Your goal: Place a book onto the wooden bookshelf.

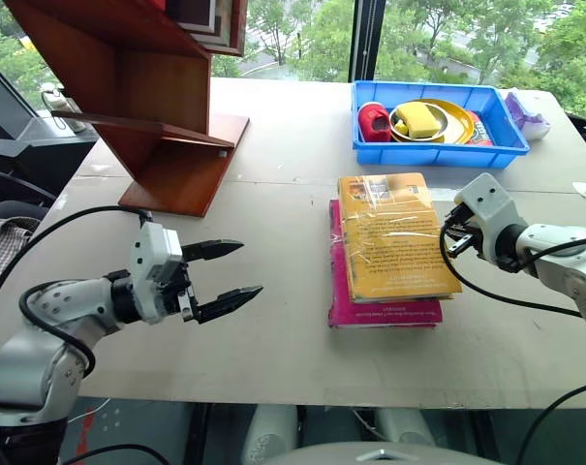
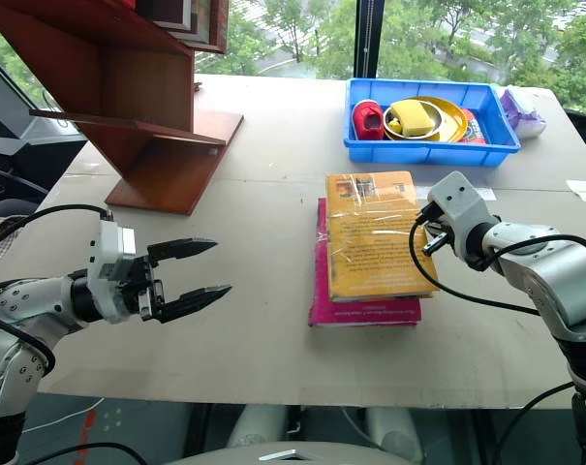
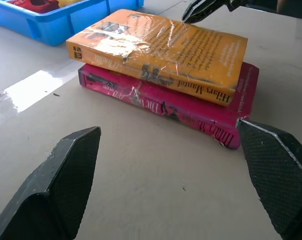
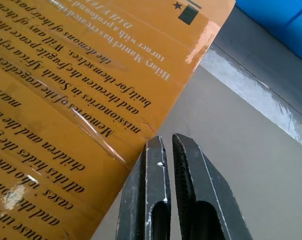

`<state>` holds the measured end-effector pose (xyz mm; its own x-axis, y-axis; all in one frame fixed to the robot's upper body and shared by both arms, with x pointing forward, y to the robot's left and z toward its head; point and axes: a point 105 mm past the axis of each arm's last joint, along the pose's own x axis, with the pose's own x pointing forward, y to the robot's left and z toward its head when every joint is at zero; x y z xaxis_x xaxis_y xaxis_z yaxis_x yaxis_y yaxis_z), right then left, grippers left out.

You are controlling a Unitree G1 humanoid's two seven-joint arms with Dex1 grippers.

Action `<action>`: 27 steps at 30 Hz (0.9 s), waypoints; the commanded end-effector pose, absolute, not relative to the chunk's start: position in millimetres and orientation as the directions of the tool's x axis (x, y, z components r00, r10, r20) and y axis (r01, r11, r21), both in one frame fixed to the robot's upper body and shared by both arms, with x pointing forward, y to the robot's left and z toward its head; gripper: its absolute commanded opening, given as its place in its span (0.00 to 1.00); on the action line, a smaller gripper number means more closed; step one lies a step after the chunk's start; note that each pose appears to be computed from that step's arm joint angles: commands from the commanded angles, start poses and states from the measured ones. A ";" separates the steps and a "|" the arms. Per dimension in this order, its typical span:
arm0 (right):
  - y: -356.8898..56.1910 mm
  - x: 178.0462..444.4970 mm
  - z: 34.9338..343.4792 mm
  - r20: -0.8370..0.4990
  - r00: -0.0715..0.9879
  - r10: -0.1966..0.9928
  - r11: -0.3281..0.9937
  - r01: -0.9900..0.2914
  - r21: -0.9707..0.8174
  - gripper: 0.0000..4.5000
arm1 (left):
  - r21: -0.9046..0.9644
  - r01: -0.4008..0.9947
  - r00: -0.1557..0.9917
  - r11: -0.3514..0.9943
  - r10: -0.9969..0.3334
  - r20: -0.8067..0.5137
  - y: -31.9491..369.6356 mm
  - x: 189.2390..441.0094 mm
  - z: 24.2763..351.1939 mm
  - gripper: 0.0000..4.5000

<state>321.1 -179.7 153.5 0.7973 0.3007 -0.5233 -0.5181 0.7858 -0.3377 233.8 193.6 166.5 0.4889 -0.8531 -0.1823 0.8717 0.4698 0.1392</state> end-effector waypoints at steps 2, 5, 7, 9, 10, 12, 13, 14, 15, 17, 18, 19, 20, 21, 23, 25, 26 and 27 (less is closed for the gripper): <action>-169.3 325.5 161.7 -0.497 0.797 0.343 0.744 -0.553 -0.375 0.03 | 0.207 0.861 0.497 0.464 -0.852 -0.161 193.1 229.8 179.3 1.00; -158.8 324.9 159.2 -0.497 0.778 0.385 0.727 -0.587 -0.355 0.03 | 0.203 0.856 0.508 0.475 -0.847 -0.159 194.1 228.0 176.9 1.00; -149.7 324.9 160.1 -0.486 0.768 0.417 0.720 -0.606 -0.339 0.03 | 0.198 0.853 0.514 0.483 -0.843 -0.159 194.8 226.2 175.5 1.00; -144.7 325.4 160.4 -0.480 0.765 0.430 0.716 -0.613 -0.335 0.03 | 0.193 0.850 0.519 0.489 -0.839 -0.163 196.2 224.8 173.7 1.00; -143.6 325.7 160.4 -0.478 0.764 0.433 0.715 -0.614 -0.334 0.03 | 0.193 0.850 0.521 0.491 -0.837 -0.165 196.7 224.4 173.2 1.00; -140.1 326.4 160.4 -0.470 0.764 0.442 0.712 -0.617 -0.335 0.03 | 0.188 0.847 0.526 0.496 -0.834 -0.167 198.5 223.7 171.7 1.00; -138.5 326.7 160.8 -0.464 0.765 0.446 0.711 -0.618 -0.335 0.03 | 0.187 0.846 0.529 0.500 -0.832 -0.169 199.9 223.6 170.8 1.00; -137.3 326.6 161.1 -0.460 0.765 0.450 0.709 -0.620 -0.336 0.03 | 0.186 0.842 0.535 0.506 -0.827 -0.171 201.7 223.9 169.9 1.00; -136.6 326.5 161.5 -0.456 0.766 0.453 0.707 -0.621 -0.340 0.03 | 0.183 0.836 0.545 0.517 -0.821 -0.172 204.0 224.5 169.1 1.00; -138.8 327.4 164.9 -0.440 0.777 0.450 0.702 -0.612 -0.363 0.03 | 0.177 0.823 0.565 0.539 -0.806 -0.177 207.8 226.9 167.5 1.00; -141.5 327.5 168.5 -0.422 0.785 0.454 0.702 -0.607 -0.372 0.03 | 0.173 0.816 0.576 0.552 -0.798 -0.176 208.5 229.0 167.0 1.00; -143.3 327.4 170.9 -0.410 0.789 0.458 0.702 -0.604 -0.378 0.03 | 0.170 0.812 0.583 0.559 -0.793 -0.175 208.9 230.3 166.7 1.00; -145.6 326.6 175.2 -0.382 0.797 0.468 0.702 -0.598 -0.387 0.03 | 0.155 0.807 0.590 0.570 -0.789 -0.170 208.4 232.2 166.7 1.00; -147.5 323.4 183.1 -0.326 0.795 0.511 0.703 -0.605 -0.373 0.03 | 0.131 0.799 0.601 0.587 -0.781 -0.169 207.9 235.7 165.7 1.00; -164.8 306.4 192.9 -0.296 0.763 0.574 0.684 -0.646 -0.339 0.03 | 0.072 0.795 0.603 0.602 -0.775 -0.186 204.7 243.5 161.3 1.00; -178.5 289.6 204.2 -0.237 0.745 0.624 0.664 -0.665 -0.343 0.03 | 0.002 0.782 0.607 0.623 -0.761 -0.231 204.6 251.5 154.8 1.00; -182.4 279.5 206.4 -0.212 0.723 0.657 0.648 -0.686 -0.330 0.14 | -0.022 0.772 0.609 0.635 -0.750 -0.259 205.1 255.3 151.6 1.00; -189.7 270.9 209.2 -0.174 0.717 0.675 0.649 -0.689 -0.322 0.21 | -0.064 0.767 0.603 0.639 -0.751 -0.267 203.4 259.8 150.4 1.00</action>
<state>285.2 -189.7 182.2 0.7400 0.6101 -0.2831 -0.6717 0.6923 -0.2637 256.7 206.3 150.1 0.6126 -0.7493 -0.2515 0.7708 0.6367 -0.0194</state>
